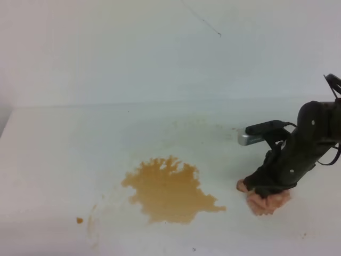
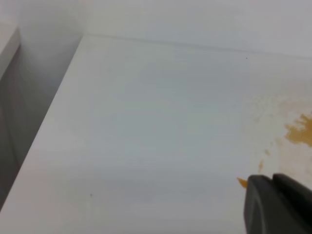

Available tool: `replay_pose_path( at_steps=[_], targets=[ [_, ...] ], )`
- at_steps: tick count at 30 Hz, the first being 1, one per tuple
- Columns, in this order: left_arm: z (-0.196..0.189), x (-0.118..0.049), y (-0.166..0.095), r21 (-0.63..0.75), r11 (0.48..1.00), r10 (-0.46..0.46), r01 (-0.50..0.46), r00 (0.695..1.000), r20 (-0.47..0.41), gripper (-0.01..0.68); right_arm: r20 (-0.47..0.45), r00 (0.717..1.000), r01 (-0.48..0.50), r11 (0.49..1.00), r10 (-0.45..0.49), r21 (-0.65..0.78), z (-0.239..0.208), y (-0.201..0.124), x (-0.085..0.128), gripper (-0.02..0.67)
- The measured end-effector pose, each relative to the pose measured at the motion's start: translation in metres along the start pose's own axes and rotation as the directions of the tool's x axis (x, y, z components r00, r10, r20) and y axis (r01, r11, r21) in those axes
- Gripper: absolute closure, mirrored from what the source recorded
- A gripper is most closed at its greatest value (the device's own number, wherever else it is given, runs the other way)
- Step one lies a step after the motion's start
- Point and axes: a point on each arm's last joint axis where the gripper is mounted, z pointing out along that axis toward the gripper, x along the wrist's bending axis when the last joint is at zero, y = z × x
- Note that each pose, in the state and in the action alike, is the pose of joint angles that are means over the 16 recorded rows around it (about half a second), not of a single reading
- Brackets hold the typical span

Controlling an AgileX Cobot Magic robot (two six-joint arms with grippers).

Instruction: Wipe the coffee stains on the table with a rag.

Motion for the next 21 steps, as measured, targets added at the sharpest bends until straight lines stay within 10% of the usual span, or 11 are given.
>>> replay_pose_path(
  at_steps=[8, 21],
  targets=[
    [0.000, 0.000, 0.002, 0.006, 1.000, 0.000, 0.000, 1.000, -0.001, 0.675, -0.106, 0.994, 0.038, 0.999, -0.037, 0.009, 0.009, 0.000, 0.019, 0.594],
    [0.000, 0.000, 0.001, 0.007, 1.000, 0.000, 0.000, 1.000, -0.001, 0.675, -0.218, 0.968, 0.117, 0.993, -0.121, -0.033, 0.029, 0.027, 0.071, 0.614]
  ],
)
